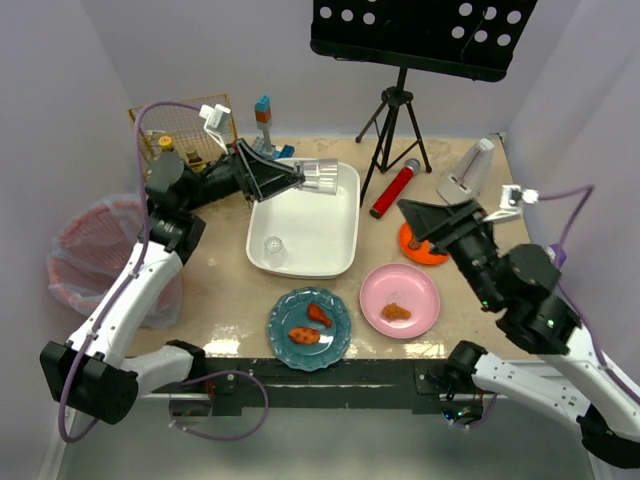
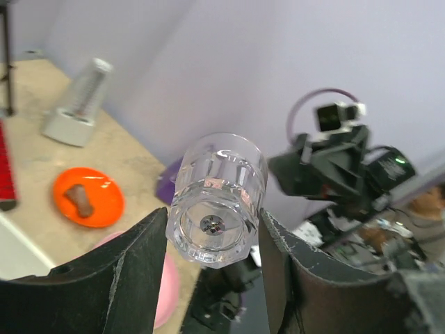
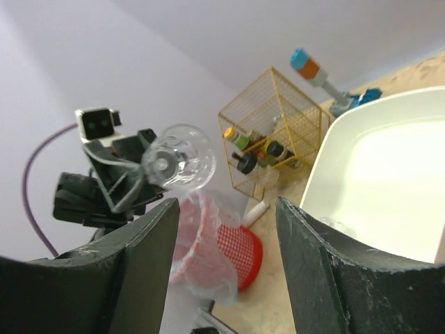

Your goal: Clear the kitchen counter

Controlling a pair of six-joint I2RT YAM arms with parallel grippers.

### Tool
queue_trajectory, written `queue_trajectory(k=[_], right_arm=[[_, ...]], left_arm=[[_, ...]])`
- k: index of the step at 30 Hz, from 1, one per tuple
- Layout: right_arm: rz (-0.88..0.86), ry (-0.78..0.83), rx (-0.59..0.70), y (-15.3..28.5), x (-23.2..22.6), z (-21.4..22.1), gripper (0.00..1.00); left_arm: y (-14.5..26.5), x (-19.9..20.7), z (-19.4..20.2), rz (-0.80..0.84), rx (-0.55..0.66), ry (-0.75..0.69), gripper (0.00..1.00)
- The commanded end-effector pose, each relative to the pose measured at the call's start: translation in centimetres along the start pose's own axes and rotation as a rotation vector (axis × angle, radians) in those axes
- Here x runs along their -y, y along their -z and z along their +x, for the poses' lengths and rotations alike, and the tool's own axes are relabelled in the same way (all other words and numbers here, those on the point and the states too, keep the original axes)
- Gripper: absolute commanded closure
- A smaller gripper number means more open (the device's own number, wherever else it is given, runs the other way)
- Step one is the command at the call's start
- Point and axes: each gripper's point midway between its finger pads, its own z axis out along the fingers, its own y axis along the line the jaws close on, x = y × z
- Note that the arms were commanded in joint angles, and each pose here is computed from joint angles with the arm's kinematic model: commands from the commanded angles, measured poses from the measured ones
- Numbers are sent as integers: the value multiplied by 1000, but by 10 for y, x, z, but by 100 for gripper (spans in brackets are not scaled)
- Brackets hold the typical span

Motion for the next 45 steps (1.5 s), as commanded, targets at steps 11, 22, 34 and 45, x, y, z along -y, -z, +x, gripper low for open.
queue_trajectory(k=[11,22,34,45], right_arm=[[202,-6,93,35,51,-22,37],[223,29,47,19,59,-3,37],[229,50,10,13,66,12,37],[234,49,1,13,70,16,37]], left_arm=[[16,-194,83,-765,-399,-309,100],[43,-247,123,-1022,-565,-412,100],[43,-260,154,-1089,-687,-445,100],[44,-268,186,-1099,-835,-443,100]])
